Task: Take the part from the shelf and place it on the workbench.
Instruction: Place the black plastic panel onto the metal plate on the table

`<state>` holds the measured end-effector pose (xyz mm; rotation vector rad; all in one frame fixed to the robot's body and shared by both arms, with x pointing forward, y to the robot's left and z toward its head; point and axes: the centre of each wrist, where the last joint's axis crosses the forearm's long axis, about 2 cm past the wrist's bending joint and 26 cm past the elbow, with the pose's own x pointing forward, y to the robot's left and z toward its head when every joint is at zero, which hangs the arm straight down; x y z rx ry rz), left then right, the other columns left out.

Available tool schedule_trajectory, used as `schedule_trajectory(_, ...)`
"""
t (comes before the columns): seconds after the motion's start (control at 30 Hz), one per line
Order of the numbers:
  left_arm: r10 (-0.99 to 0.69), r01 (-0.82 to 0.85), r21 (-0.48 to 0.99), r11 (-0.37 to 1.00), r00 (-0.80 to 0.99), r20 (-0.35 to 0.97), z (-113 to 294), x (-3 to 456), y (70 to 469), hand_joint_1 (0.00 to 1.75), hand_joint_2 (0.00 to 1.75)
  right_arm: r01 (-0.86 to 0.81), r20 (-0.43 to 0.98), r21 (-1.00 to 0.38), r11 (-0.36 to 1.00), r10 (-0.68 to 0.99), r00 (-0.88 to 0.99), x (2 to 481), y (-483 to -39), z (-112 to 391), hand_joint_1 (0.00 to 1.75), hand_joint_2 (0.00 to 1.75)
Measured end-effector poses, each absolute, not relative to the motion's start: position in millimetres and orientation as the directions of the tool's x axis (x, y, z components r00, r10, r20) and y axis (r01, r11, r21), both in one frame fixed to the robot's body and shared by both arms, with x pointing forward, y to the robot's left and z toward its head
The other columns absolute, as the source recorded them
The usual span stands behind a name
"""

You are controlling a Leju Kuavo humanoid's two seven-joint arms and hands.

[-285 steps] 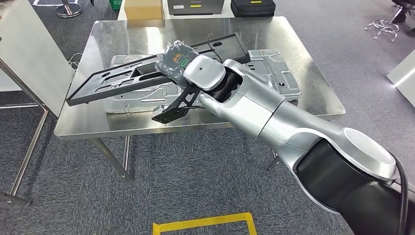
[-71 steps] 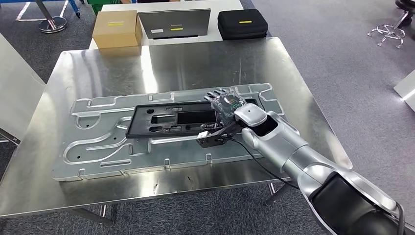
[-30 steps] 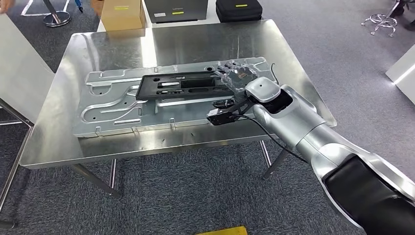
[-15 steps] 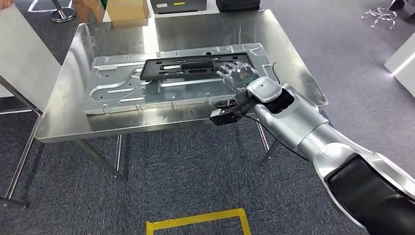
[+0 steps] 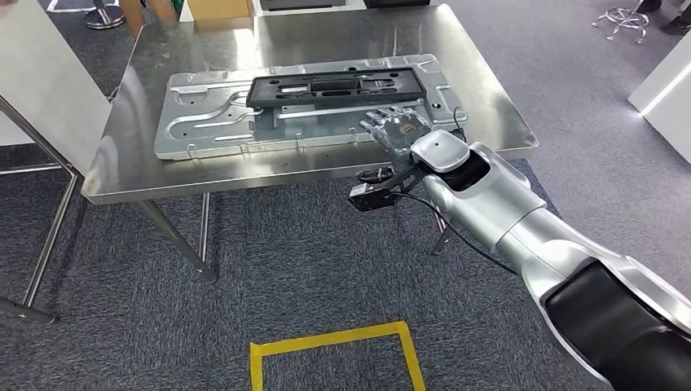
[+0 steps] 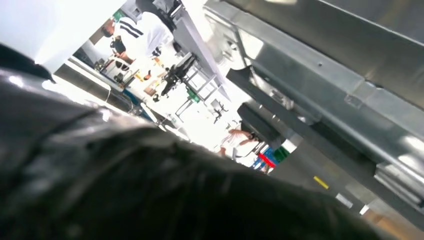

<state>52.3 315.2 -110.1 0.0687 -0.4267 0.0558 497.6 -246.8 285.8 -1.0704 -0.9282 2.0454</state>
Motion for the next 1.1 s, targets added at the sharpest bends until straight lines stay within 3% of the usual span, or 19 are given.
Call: schedule_trajectory(1.1,0.049,-0.081,0.059,0.995,0.903,0.426,-110.3,50.8,315.9,0.00,0.00,-0.239,-0.427,-0.785,-0.571,0.779,-0.460,498.0,-282.8,283.5,0.00,0.00)
